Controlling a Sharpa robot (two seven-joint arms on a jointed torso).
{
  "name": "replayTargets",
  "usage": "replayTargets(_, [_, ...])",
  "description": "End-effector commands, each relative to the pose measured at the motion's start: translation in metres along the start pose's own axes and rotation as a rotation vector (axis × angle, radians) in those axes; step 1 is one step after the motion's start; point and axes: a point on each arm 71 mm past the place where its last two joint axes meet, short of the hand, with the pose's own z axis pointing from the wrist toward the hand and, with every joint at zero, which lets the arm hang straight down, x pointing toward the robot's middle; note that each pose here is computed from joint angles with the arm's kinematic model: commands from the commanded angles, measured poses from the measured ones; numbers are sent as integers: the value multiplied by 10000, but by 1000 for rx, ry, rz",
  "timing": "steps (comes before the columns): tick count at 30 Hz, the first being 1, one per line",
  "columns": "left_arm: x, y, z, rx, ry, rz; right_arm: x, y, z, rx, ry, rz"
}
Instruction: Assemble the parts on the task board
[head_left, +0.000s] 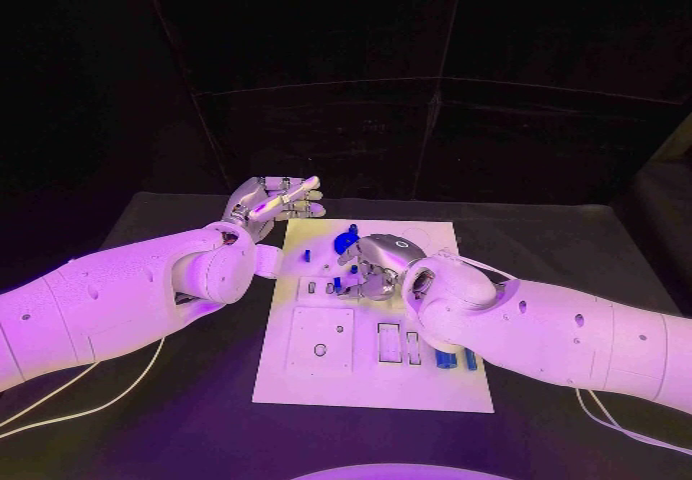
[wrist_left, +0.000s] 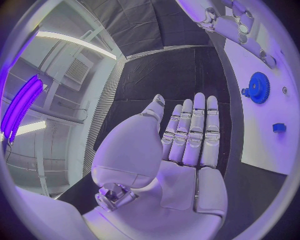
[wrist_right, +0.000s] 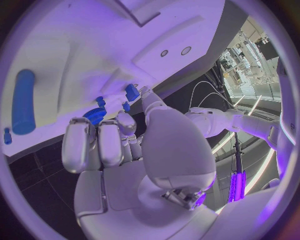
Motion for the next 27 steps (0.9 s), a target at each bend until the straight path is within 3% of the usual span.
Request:
replayTargets(1, [18,-4,-1,-12,48,17,-120,94,-82,-149,-91,-13])
replayTargets(5, [-9,6,-13,-32,60,57,-266,56,-201,-199,-123,-13])
replayTargets(8, [-40,39,-23,-100,100,148,-412,-43,-281,-206,-137,7])
replayTargets(15, [-38,16,-14,-252,223,402,-792,-353,-394,-131,-185,128])
replayTargets(22, [-23,-13,8,-504,386,748,-1150,-633,-433,-50,-259,213])
replayTargets(24, [-10,-37,36,-554,401,846,-1211,-700,-441,-33,-277,227])
replayTargets(27, [29,-50,83,-589,401,910,-1247,-736,-442,-24,-290,245])
